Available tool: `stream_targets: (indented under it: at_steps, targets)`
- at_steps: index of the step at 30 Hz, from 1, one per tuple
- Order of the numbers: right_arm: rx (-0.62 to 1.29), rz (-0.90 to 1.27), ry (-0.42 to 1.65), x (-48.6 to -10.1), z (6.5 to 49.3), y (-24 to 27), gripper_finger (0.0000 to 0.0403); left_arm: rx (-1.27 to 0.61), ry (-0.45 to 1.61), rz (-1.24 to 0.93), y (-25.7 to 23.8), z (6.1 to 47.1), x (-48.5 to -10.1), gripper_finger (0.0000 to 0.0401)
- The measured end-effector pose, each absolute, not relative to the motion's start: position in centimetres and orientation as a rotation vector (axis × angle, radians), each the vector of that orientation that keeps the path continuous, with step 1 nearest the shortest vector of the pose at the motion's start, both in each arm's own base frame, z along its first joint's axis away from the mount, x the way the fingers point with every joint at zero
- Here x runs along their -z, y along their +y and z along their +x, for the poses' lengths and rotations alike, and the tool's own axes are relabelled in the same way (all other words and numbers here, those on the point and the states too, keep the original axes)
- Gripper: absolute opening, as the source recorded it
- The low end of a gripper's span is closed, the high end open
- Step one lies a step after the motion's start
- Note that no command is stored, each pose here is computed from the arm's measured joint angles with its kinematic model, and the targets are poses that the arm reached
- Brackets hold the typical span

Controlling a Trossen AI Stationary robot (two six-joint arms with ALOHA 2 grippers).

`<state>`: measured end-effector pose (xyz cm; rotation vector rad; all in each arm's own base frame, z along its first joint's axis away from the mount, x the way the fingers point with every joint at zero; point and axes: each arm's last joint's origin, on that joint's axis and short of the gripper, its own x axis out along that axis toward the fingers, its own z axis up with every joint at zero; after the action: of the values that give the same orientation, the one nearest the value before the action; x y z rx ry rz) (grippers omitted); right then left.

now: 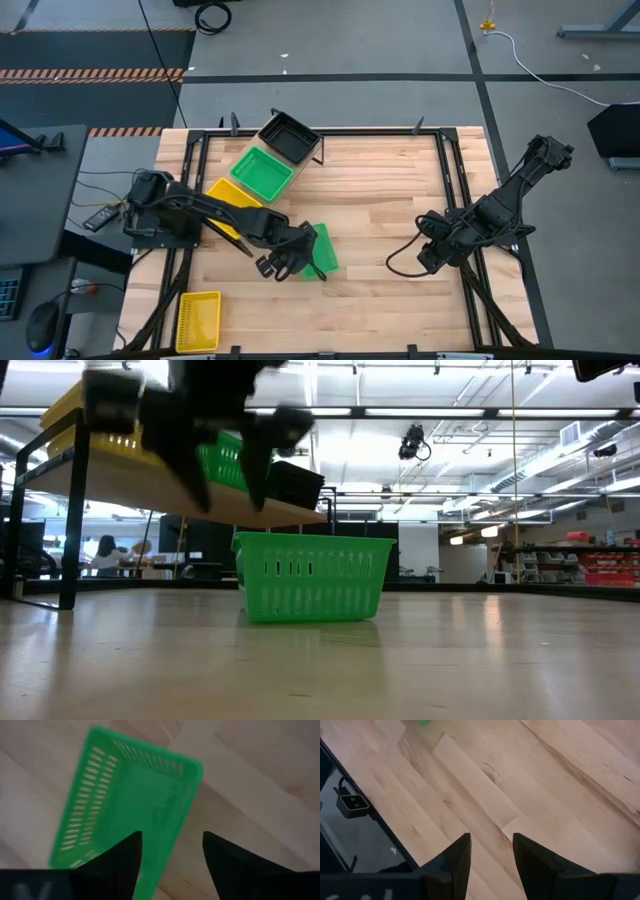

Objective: Stack baskets on shelf by color
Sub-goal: Stack the green bin on top of the other green bins on the shelf

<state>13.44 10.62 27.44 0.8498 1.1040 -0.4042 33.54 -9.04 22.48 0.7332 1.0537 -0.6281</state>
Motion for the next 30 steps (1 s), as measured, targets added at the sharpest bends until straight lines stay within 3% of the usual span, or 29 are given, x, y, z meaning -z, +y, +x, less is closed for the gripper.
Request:
stream_targets:
  at_steps: [7,16,21,27,30]
  targets:
    - [0.408,0.844,1.099,-27.4,13.5,10.6,0.0152,0.704,1.115,0.809,-8.3,32.9,-18.5,0.0218]
    - [0.359,0.781,1.104,-27.4,13.6,10.7,0.0152,0.574,0.945,0.813,-8.5,34.5,-18.9,0.0193]
    - [0.320,0.739,1.124,-27.4,13.5,10.7,0.0152,0.527,0.961,0.737,-8.6,34.5,-18.9,0.0138]
    - [0.291,0.698,1.132,-27.4,13.5,10.7,0.0152,0.484,0.957,0.690,-9.4,34.7,-19.7,0.0022]
    - [0.291,0.698,1.132,-27.4,13.5,10.7,0.0152,0.462,0.932,0.653,-9.7,35.2,-20.8,0.0009]
